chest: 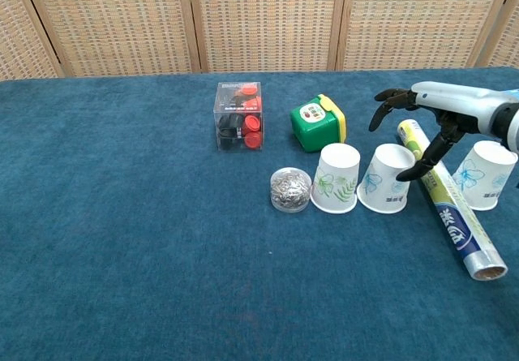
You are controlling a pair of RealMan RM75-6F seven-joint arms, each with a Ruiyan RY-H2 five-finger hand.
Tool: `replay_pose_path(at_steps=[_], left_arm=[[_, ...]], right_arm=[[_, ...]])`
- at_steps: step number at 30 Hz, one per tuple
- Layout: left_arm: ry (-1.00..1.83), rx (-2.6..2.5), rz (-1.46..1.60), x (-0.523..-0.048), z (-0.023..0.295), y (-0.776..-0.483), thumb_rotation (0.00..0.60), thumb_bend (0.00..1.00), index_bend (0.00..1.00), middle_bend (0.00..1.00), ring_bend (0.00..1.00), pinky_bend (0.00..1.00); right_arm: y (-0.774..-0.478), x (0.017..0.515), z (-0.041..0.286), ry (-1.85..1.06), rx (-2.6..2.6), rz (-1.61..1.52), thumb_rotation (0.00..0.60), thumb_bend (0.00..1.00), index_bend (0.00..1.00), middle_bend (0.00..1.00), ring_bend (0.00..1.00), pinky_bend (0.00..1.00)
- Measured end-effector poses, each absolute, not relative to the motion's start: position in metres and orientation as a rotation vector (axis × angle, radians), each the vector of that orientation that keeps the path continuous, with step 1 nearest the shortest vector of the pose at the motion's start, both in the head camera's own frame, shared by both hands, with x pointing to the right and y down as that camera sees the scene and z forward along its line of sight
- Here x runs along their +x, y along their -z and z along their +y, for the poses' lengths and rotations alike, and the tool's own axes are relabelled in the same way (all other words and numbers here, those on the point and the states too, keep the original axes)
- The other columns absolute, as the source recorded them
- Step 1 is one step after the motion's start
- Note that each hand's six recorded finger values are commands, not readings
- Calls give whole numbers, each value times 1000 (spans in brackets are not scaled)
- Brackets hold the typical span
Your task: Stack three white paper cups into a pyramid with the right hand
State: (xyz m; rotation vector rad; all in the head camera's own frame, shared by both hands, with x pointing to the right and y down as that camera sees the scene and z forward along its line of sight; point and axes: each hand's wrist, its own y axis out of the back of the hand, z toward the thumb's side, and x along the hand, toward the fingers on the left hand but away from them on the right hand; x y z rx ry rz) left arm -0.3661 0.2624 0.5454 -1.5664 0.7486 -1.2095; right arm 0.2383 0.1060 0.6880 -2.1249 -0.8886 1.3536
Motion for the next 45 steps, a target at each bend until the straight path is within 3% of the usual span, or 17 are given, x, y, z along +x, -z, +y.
replay_pose_path(at_steps=[18, 25, 45], left_arm=[[1198, -1564, 749, -365, 264, -543, 600, 207, 0, 0, 0, 0], [1198, -1565, 738, -362, 266, -544, 600, 207, 0, 0, 0, 0], [1194, -1570, 716, -357, 269, -548, 600, 206, 0, 0, 0, 0]], right_arm=[[-644, 290, 97, -1463, -1954, -932, 600, 132, 277, 0, 0, 0], [-654, 331, 107, -1579, -1901, -949, 600, 131, 277, 0, 0, 0], [-687, 350, 113, -1640, -1912, -991, 600, 131, 277, 0, 0, 0]])
